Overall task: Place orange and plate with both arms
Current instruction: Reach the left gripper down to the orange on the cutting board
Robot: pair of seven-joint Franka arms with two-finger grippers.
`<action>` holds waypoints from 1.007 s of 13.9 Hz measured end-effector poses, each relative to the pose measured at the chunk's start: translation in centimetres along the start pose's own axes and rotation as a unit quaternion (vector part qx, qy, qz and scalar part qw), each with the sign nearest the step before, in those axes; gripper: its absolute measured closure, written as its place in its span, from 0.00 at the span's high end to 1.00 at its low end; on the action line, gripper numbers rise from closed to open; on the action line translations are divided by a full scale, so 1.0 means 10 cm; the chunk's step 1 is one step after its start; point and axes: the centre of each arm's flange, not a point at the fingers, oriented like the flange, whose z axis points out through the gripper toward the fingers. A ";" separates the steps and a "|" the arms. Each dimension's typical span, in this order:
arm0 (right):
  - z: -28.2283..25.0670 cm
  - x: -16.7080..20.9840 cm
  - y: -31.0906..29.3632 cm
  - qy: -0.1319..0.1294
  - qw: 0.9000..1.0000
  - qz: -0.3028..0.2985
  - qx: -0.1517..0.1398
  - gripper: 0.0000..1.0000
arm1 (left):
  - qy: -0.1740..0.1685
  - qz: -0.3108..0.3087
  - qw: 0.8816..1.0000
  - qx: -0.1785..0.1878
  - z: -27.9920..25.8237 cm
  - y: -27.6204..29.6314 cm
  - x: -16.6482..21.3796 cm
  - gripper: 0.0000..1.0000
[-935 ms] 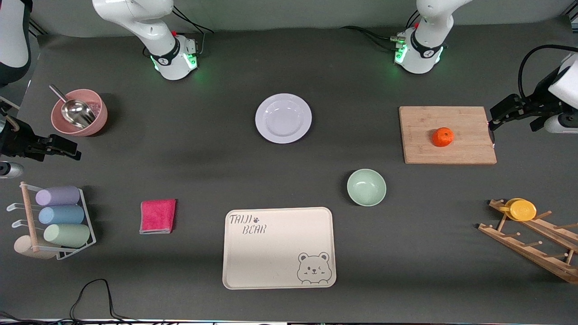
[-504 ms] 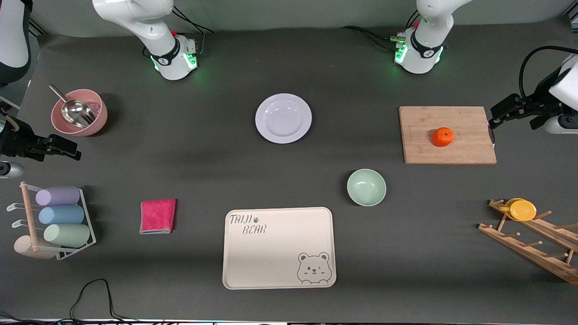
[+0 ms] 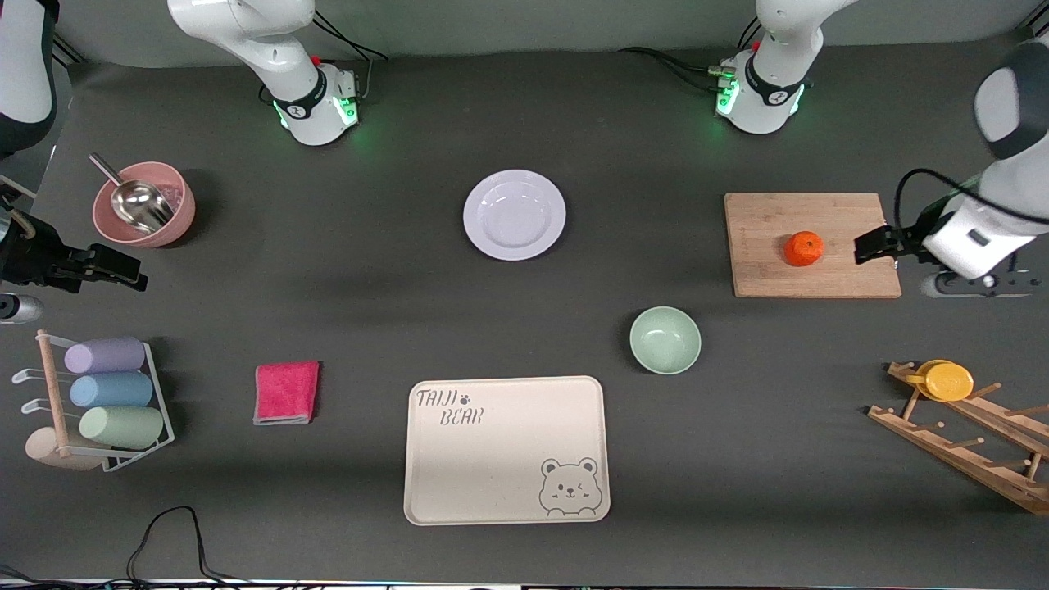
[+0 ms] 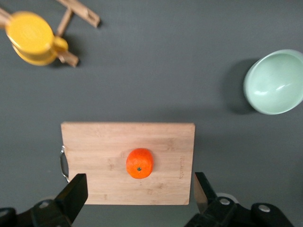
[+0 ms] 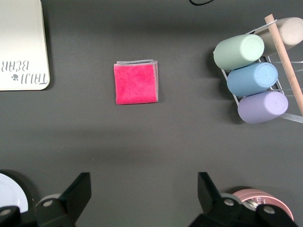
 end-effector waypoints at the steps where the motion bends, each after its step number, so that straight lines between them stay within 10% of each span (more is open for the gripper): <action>1: 0.00 0.00 0.00 0.000 1.000 0.000 0.000 1.00 | -0.011 -0.005 1.000 0.002 0.13 -0.03 -0.05 1.00; 14: 0.05 -1.11 -0.23 0.005 1.000 0.019 0.025 1.00 | 0.074 -0.009 0.997 0.025 2.17 -0.10 -0.99 1.00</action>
